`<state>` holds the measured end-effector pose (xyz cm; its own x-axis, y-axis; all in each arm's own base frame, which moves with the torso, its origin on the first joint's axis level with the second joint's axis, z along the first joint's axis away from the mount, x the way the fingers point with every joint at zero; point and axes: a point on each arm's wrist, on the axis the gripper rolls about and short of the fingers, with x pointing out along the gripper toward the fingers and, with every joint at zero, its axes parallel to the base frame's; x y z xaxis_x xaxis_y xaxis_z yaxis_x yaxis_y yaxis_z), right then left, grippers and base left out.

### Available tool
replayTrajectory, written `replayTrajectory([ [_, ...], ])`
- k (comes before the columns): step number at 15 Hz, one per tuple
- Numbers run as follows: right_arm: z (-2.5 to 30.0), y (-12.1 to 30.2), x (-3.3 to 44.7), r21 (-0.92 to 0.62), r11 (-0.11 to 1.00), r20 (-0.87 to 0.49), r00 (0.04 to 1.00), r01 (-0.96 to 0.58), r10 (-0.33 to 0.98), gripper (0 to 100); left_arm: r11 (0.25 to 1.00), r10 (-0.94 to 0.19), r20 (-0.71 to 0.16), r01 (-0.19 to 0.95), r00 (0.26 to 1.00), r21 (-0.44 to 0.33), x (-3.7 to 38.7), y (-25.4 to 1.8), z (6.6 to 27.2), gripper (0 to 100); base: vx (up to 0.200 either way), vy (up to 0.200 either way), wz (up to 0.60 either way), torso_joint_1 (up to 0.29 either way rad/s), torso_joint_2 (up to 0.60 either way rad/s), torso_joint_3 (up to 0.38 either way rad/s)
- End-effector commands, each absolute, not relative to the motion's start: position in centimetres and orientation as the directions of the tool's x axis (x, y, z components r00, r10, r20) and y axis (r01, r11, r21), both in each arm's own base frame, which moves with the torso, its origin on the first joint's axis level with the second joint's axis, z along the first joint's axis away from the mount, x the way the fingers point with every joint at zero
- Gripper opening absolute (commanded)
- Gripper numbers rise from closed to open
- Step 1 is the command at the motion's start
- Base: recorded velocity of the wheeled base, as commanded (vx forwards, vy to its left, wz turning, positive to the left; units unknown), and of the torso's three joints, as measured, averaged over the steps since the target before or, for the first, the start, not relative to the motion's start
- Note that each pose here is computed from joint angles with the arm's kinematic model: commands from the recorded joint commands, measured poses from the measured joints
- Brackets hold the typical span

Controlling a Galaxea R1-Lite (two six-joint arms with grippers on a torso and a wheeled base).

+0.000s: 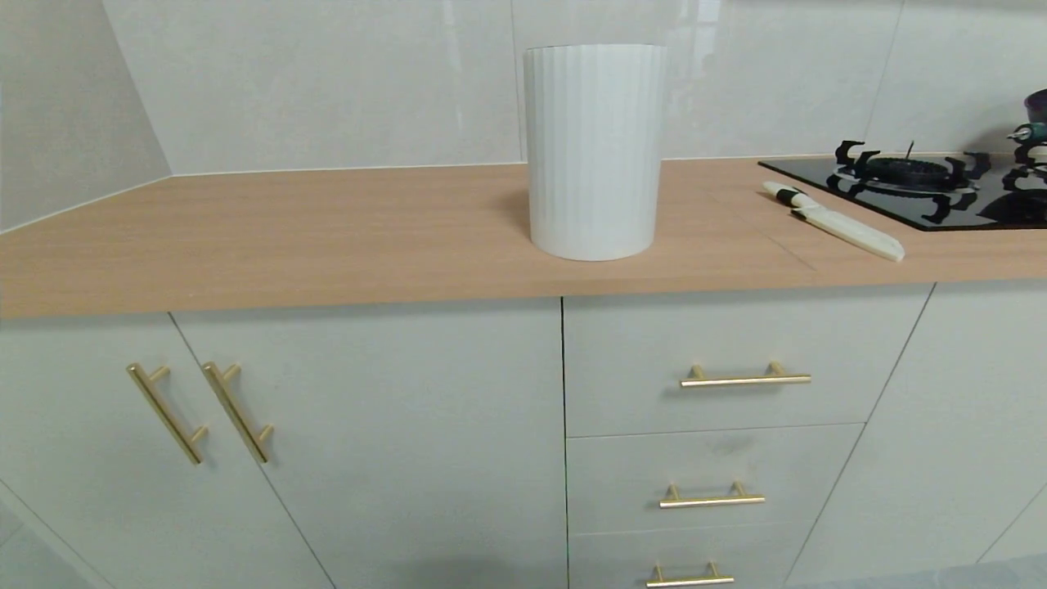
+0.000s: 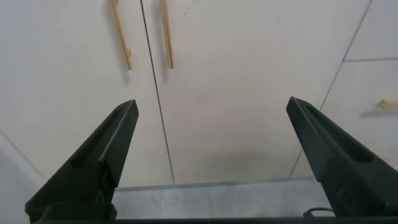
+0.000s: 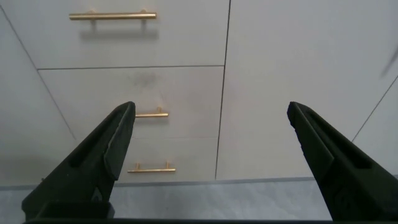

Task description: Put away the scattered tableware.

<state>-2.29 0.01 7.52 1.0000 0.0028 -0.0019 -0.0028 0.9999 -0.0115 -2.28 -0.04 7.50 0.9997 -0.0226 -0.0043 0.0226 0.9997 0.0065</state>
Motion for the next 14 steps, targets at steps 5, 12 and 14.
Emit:
replayTrajectory([
  [5,7.52,0.01,-2.28,-0.012,1.000,-0.003,1.000,-0.003,0.003,100,1.000,-0.021,-0.006,0.022,1.000,0.006,-2.27,-0.04,7.50,100,0.200,0.000,0.00,0.003,0.00,0.000],
  [12,7.52,0.01,-2.27,-0.014,1.000,-0.005,1.000,-0.003,0.003,100,1.000,-0.021,-0.006,0.022,1.000,0.006,-2.27,-0.04,7.50,100,0.029,0.000,0.00,0.000,0.00,0.000],
  [14,7.52,0.01,-2.28,-0.014,1.000,-0.003,1.000,-0.005,0.005,100,1.000,-0.023,-0.006,0.023,1.000,0.006,-2.27,-0.04,7.50,100,0.000,0.000,0.00,0.000,0.00,0.000],
])
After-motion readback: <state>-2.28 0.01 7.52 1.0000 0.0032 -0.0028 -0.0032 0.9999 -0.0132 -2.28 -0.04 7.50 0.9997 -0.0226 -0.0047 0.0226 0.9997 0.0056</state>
